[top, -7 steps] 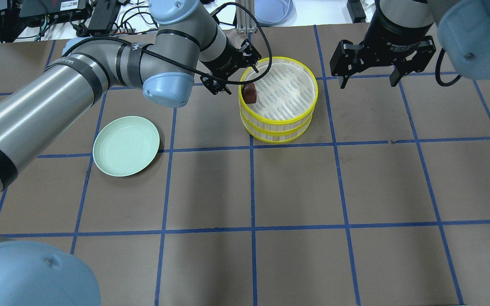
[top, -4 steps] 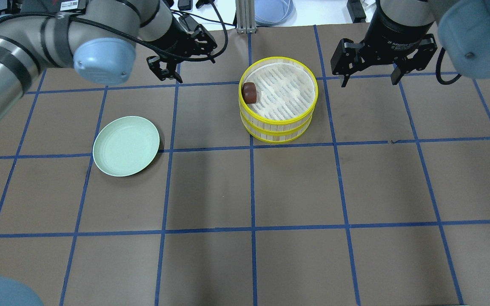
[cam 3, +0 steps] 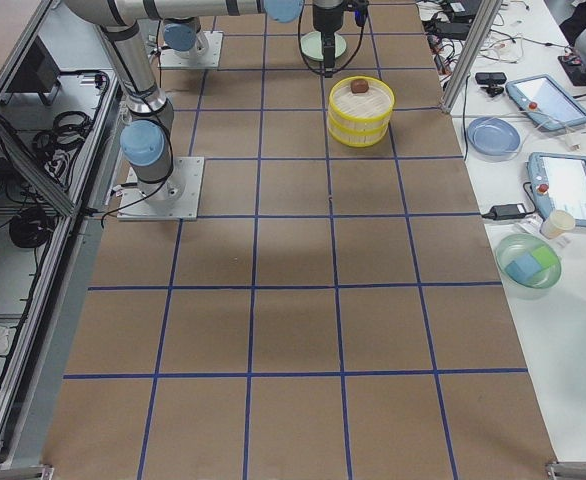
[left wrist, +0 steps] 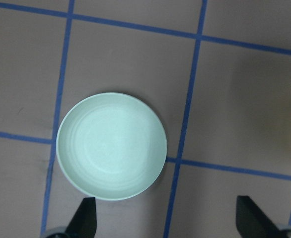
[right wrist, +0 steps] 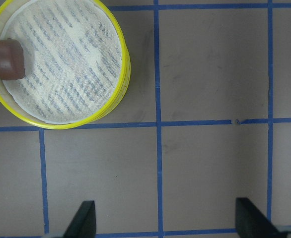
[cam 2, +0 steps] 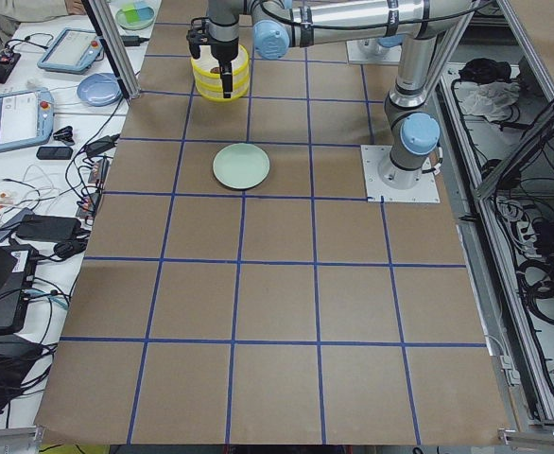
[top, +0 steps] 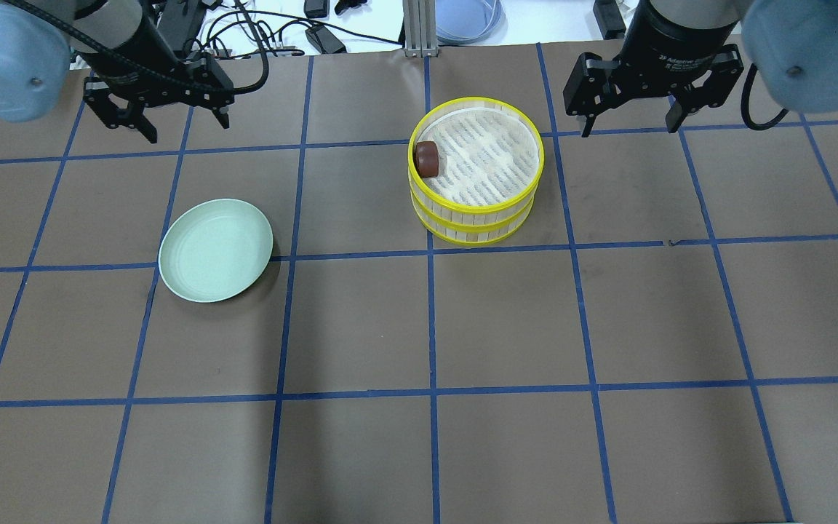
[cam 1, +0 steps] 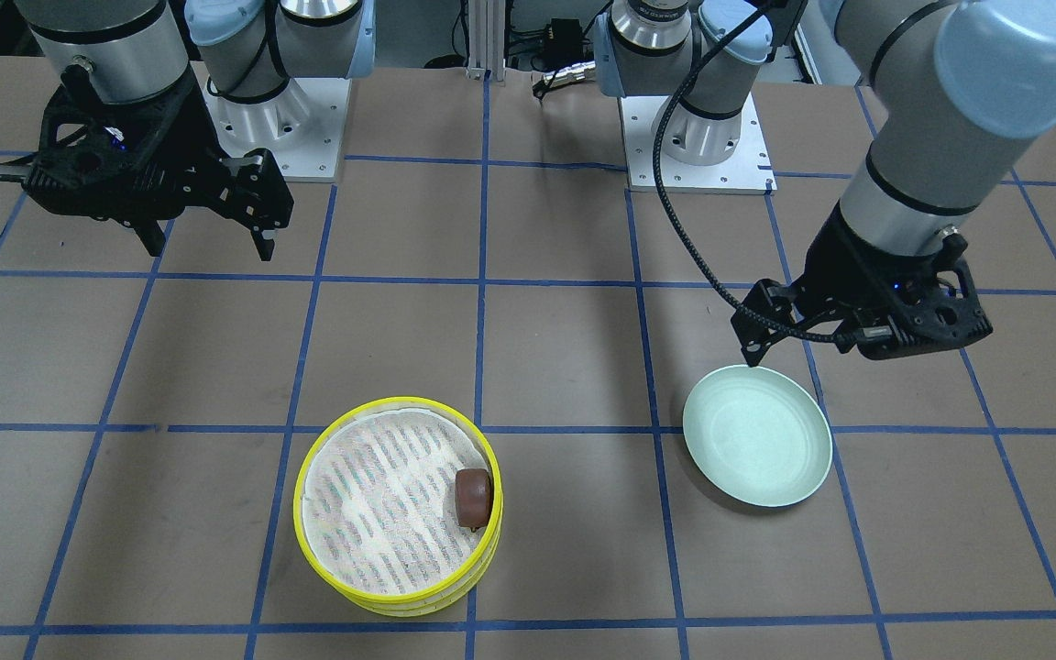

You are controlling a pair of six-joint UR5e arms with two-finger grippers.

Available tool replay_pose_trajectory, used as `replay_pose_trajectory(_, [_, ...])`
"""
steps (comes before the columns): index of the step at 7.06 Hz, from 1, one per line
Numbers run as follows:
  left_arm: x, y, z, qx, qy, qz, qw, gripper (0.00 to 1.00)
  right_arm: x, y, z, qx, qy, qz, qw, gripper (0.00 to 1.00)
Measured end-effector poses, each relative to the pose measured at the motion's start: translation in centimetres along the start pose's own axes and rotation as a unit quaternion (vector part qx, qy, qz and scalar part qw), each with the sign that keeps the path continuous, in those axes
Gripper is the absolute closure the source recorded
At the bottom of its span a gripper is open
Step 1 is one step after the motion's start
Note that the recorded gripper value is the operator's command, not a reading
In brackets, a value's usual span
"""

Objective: Stack buns with steamer

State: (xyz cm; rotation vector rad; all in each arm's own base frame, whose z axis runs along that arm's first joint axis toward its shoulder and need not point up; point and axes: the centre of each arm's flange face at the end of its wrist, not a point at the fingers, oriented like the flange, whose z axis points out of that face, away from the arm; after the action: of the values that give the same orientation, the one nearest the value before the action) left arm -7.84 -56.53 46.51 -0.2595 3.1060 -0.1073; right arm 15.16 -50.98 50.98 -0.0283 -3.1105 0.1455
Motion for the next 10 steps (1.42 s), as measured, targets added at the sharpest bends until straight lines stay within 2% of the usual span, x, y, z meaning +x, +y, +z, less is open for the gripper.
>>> replay_pose_trajectory(1, [-0.6,1.7,-1.1,-0.011,-0.013,0.005,0.9998,0.0,0.0,0.0,0.0,-0.001,0.0,0.0,1.0,0.0])
replay_pose_trajectory(3, [-0.3,3.8,-2.6,-0.013,-0.013,0.011,0.9998,0.0,0.0,0.0,0.1,-0.003,0.0,0.001,1.0,0.0])
replay_pose_trajectory(7, [0.7,4.6,-2.6,-0.015,0.013,0.055,0.9983,0.0,-0.1,0.3,0.5,-0.016,-0.004,-0.005,0.9999,0.0])
replay_pose_trajectory(10, [1.3,5.0,-2.8,-0.012,0.01,0.075,0.9971,0.0,-0.2,0.4,0.6,-0.021,-0.005,-0.01,0.9997,0.0])
